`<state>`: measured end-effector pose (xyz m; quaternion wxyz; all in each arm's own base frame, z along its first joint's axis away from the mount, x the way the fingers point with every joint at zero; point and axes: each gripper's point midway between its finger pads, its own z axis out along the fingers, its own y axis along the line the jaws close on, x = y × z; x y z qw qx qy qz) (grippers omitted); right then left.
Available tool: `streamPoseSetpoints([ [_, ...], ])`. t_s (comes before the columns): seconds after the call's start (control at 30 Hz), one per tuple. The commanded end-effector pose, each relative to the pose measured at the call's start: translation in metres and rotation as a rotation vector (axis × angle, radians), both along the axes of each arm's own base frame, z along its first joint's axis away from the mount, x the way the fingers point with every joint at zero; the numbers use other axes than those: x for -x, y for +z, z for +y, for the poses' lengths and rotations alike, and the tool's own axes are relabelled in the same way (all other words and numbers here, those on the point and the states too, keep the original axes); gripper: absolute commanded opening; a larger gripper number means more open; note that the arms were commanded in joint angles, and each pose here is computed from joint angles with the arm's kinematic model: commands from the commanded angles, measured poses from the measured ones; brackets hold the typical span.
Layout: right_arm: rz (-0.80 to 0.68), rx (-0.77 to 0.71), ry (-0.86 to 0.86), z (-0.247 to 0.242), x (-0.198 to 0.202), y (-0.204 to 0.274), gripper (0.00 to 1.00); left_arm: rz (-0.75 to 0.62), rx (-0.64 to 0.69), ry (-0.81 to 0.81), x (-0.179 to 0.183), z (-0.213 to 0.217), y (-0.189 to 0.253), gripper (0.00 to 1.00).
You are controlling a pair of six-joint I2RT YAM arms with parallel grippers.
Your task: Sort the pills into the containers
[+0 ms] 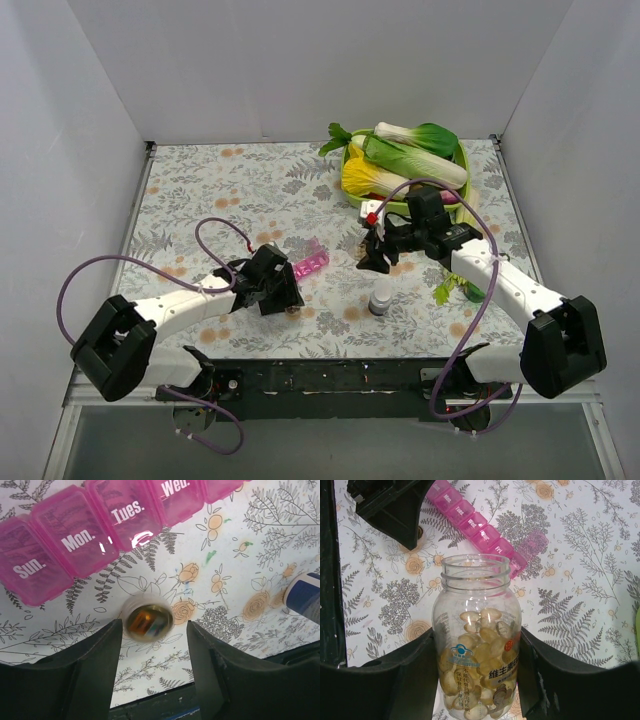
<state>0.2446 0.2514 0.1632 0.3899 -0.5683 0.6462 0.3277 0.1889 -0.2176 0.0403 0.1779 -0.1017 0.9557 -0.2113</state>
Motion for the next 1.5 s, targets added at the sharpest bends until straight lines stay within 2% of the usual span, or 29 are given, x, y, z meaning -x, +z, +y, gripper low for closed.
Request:
streamPoseSetpoints([
  [0.0, -0.039, -0.063, 0.007, 0.001, -0.001, 0.018, 0.05, -0.061, -0.017, 0.008, -0.012, 0.002, 0.013, 0.61],
  [0.1, -0.036, -0.071, 0.006, 0.001, -0.001, 0.02, 0.05, -0.072, -0.013, 0.01, -0.011, 0.004, 0.019, 0.74],
  [0.27, -0.017, -0.119, 0.039, 0.001, 0.004, 0.031, 0.06, -0.126, 0.079, -0.061, -0.006, -0.006, 0.052, 0.84],
  [0.3, -0.005, -0.134, 0.047, 0.0, 0.005, 0.032, 0.06, -0.163, 0.088, -0.121, -0.005, -0.009, 0.059, 0.87],
  [0.33, 0.005, -0.173, 0.077, 0.0, 0.009, 0.039, 0.06, -0.216, 0.178, -0.202, 0.0, -0.021, 0.08, 0.89],
  [0.4, 0.015, -0.223, 0.106, 0.0, 0.013, 0.05, 0.06, -0.306, 0.235, -0.32, 0.007, -0.028, 0.098, 0.91],
  [0.5, 0.01, -0.318, 0.156, -0.003, 0.017, 0.077, 0.06, -0.465, 0.323, -0.377, 0.008, -0.033, 0.137, 0.94],
  [0.67, -0.066, -0.433, 0.18, -0.004, -0.001, 0.148, 0.05, -0.665, 0.34, -0.387, 0.003, -0.024, 0.178, 0.96],
  [0.77, -0.124, -0.476, 0.063, -0.011, -0.035, 0.2, 0.04, -0.739, 0.332, -0.366, 0.0, -0.017, 0.194, 0.96],
  [0.87, -0.05, -0.626, -0.059, -0.03, -0.058, 0.252, 0.04, -0.78, 0.329, -0.328, -0.002, -0.01, 0.203, 0.97],
  [0.9, -0.32, -0.741, 0.058, -0.034, -0.041, 0.302, 0.04, -0.788, 0.332, -0.323, -0.002, -0.009, 0.204, 0.98],
  [0.93, -0.077, -0.879, 0.062, -0.037, -0.017, 0.321, 0.04, -0.799, 0.345, -0.315, -0.001, -0.008, 0.208, 0.97],
  [0.97, -0.066, -0.947, 0.114, -0.038, -0.009, 0.33, 0.08, -0.8, 0.354, -0.307, -0.001, -0.008, 0.21, 0.97],
  [1.0, -0.123, -0.991, 0.208, -0.039, 0.016, 0.358, 0.08, -0.803, 0.36, -0.304, -0.001, -0.008, 0.211, 0.97],
  [1.03, -0.13, -0.994, 0.251, -0.036, 0.029, 0.367, 0.08, -0.808, 0.366, -0.302, 0.0, -0.008, 0.214, 0.98],
  [1.1, -0.274, -0.973, 0.297, -0.04, 0.06, 0.398, 0.07, -0.809, 0.373, -0.293, 0.0, -0.007, 0.217, 0.97],
  [1.13, -0.233, -0.944, 0.237, -0.045, 0.049, 0.401, 0.06, -0.81, 0.374, -0.285, -0.001, -0.007, 0.219, 0.98],
  [1.17, -0.253, -0.945, 0.181, -0.051, 0.039, 0.408, 0.03, -0.809, 0.376, -0.28, -0.001, -0.007, 0.219, 0.98],
  [1.23, -0.158, -0.994, -0.007, -0.073, -0.003, 0.411, 0.03, -0.812, 0.389, -0.27, -0.002, -0.007, 0.223, 0.98],
  [1.27, -0.117, -1.014, -0.027, -0.076, -0.01, 0.407, 0.03, -0.811, 0.393, -0.271, -0.002, -0.008, 0.223, 0.98],
  [1.3, -0.072, -1.046, 0.006, -0.076, 0.003, 0.409, 0.03, -0.812, 0.397, -0.271, -0.002, -0.009, 0.226, 0.98],
  [1.37, -0.171, -0.993, 0.225, -0.051, 0.071, 0.412, 0.04, -0.806, 0.398, -0.278, -0.001, -0.01, 0.227, 0.98],
  [1.4, -0.226, -0.964, 0.289, -0.046, 0.091, 0.412, 0.04, -0.802, 0.393, -0.277, -0.002, -0.01, 0.226, 0.98],
  [1.43, -0.251, -0.942, 0.306, -0.045, 0.098, 0.41, 0.04, -0.807, 0.39, -0.278, -0.002, -0.009, 0.226, 0.98],
  [1.47, -0.257, -0.934, 0.256, -0.049, 0.083, 0.408, 0.04, -0.81, 0.39, -0.279, -0.002, -0.009, 0.226, 0.98],
])
